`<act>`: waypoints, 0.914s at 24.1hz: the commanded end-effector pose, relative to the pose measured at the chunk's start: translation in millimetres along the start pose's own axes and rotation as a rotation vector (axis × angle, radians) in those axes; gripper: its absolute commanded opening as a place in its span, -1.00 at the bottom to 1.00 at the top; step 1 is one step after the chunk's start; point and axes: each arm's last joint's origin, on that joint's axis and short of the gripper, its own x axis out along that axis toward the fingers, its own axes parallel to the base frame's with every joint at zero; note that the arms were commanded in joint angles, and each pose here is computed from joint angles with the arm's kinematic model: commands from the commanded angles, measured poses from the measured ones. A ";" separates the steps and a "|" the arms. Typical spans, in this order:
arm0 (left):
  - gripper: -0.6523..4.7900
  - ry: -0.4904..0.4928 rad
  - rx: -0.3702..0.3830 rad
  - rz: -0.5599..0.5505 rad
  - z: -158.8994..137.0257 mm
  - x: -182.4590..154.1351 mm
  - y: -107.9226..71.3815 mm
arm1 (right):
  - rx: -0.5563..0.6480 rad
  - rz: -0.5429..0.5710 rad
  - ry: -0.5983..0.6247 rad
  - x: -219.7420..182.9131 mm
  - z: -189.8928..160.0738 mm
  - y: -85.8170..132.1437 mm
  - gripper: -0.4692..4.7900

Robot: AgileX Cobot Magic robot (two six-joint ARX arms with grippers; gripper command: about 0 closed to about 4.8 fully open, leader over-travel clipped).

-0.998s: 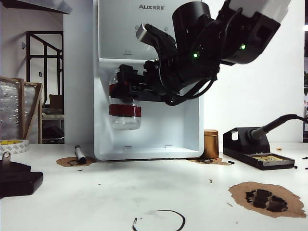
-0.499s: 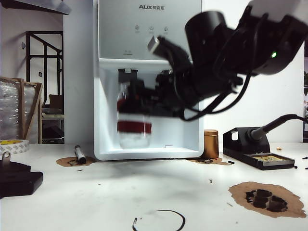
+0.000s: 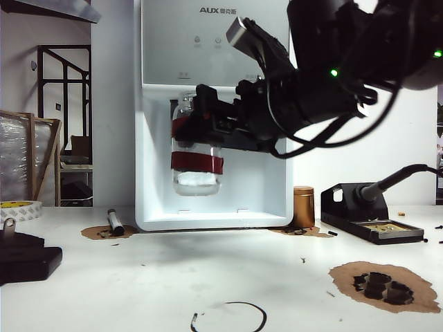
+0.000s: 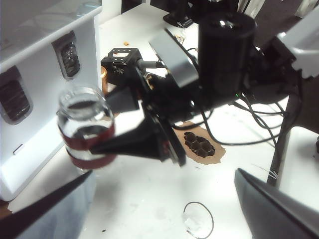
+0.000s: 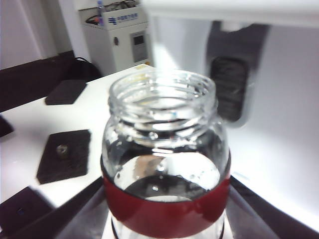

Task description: Pick up the water bottle with two loops of red belts, then reach the front water dispenser and gently press the gray-black baffle horizontally to get a little water.

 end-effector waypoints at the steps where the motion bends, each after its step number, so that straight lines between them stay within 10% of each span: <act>1: 1.00 -0.011 0.017 0.002 2.2 -0.9 -0.3 | 0.016 0.015 -0.053 -6.6 -2.8 5.9 -0.38; 22: 1.00 -0.008 0.015 0.001 1.8 -0.8 -0.5 | 0.118 0.246 -0.031 -49.6 -40.1 35.7 -0.38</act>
